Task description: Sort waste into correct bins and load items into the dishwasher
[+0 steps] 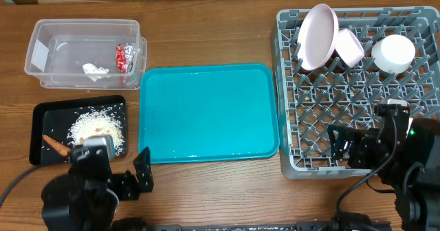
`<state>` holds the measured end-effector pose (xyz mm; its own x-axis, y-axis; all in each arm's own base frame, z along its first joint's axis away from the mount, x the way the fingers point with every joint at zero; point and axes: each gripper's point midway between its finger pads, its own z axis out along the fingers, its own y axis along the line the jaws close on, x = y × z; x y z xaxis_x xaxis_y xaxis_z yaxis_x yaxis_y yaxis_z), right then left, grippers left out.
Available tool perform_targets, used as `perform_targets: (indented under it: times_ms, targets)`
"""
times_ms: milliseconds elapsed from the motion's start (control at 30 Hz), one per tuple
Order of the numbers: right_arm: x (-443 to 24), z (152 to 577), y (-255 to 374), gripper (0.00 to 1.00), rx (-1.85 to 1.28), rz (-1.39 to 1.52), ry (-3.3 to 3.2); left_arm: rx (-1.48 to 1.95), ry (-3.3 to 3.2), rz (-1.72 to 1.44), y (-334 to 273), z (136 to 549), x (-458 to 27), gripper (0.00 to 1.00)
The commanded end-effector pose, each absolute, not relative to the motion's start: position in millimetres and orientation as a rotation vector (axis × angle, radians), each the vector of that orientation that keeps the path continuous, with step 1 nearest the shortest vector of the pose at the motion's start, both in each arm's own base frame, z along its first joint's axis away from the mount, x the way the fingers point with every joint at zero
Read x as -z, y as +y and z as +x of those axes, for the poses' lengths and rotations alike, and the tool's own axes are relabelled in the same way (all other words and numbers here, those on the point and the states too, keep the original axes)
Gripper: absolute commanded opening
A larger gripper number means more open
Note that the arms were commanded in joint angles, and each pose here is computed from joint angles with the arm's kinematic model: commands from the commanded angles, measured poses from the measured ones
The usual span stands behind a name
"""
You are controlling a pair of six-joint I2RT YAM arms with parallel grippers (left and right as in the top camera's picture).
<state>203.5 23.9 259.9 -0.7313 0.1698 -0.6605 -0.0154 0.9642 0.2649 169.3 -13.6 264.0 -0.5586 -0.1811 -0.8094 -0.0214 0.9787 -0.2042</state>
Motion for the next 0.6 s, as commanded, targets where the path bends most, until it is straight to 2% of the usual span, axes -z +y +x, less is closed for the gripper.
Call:
perform_targets:
  times_ms: [0,567]
  targets:
    - [-258,203,26,1.0,-0.338,0.109,2.373,0.194,2.149,-0.146,-12,161,-260,1.0]
    - [-260,210,24,1.0,-0.299,0.053,2.272,0.207,2.28,-0.172,-15,141,-234,1.0]
